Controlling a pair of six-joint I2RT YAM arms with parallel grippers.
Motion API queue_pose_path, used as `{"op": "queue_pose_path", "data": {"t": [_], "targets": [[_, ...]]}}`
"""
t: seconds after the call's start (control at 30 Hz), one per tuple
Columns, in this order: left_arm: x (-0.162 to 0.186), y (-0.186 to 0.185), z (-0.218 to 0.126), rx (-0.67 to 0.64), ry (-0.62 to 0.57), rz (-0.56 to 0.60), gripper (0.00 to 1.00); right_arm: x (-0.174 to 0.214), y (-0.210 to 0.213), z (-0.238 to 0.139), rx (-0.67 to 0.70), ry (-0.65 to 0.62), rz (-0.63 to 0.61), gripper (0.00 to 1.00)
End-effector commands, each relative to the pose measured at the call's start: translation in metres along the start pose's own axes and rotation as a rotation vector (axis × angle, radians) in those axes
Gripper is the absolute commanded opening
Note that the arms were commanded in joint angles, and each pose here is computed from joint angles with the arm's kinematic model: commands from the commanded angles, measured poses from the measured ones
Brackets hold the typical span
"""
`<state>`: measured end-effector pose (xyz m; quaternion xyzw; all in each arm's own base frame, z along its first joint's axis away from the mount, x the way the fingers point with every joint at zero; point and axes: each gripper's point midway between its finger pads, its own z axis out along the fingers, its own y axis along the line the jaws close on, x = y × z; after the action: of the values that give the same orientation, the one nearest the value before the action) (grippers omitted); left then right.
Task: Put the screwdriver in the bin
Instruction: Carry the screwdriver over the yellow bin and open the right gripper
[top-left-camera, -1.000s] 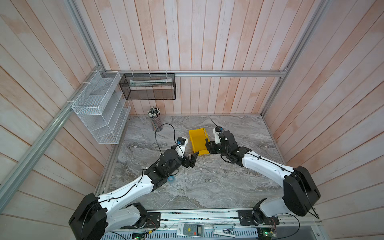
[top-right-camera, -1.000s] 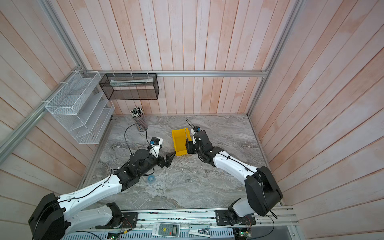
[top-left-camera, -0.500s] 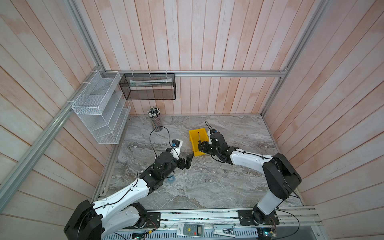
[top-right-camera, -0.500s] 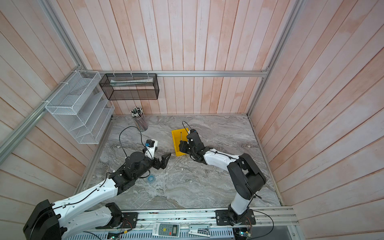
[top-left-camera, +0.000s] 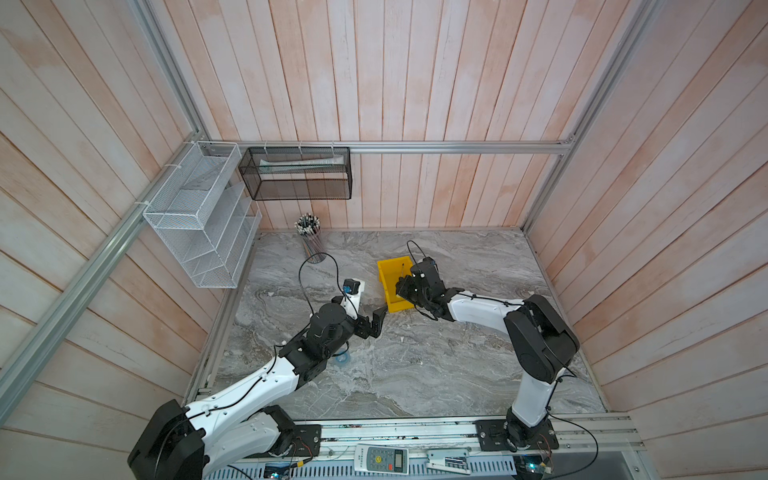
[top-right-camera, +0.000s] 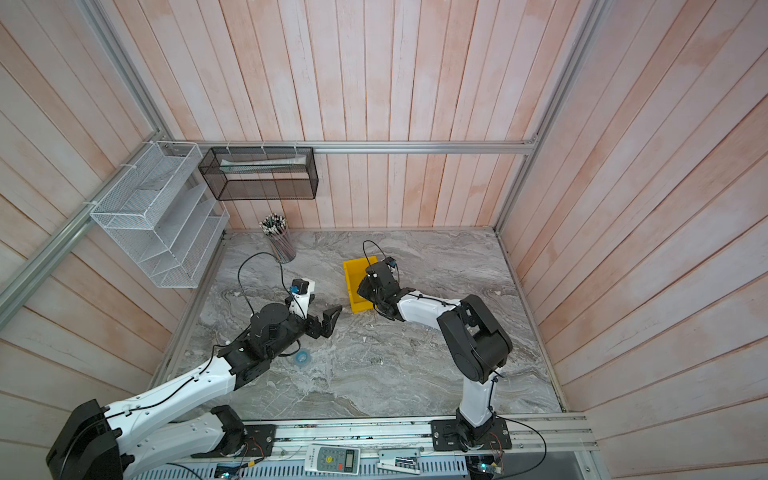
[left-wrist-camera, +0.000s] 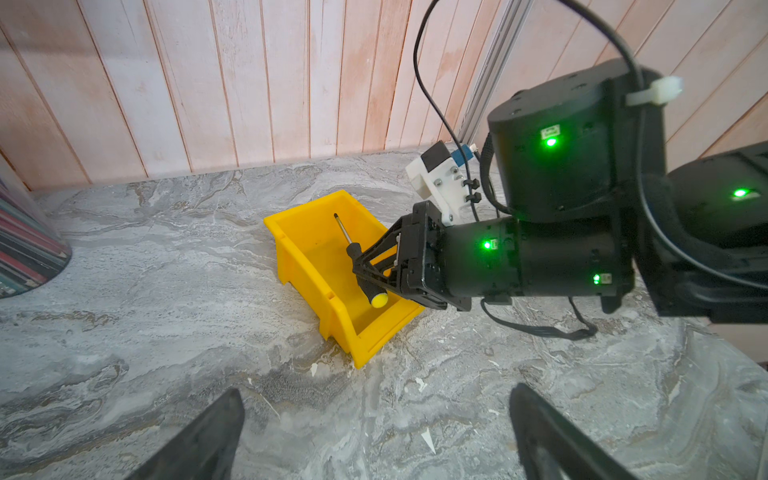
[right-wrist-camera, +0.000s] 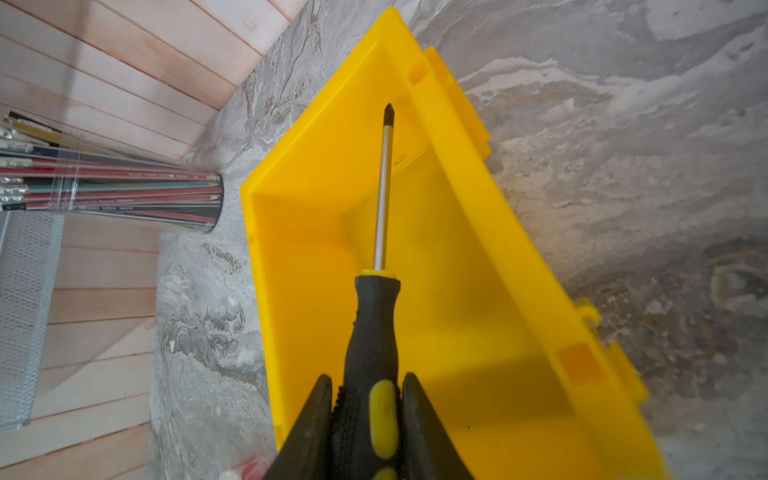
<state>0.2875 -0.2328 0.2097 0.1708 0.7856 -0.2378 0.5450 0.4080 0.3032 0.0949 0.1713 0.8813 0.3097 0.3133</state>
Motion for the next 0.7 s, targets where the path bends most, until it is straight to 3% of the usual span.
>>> {"op": "queue_pose_path", "data": {"t": [0.0,0.57,0.67], "targets": [[0.002,0.005,-0.002,-0.019,0.0,-0.008,1.0,-0.007,0.003,0.009,0.017,-0.038,0.047,0.3],[-0.001,0.004,-0.003,-0.016,-0.006,-0.01,1.0,-0.003,0.001,0.023,0.019,-0.039,0.043,0.36],[-0.002,0.005,-0.003,-0.022,-0.01,-0.009,1.0,-0.009,0.013,0.016,-0.016,-0.048,0.005,0.41]]}}
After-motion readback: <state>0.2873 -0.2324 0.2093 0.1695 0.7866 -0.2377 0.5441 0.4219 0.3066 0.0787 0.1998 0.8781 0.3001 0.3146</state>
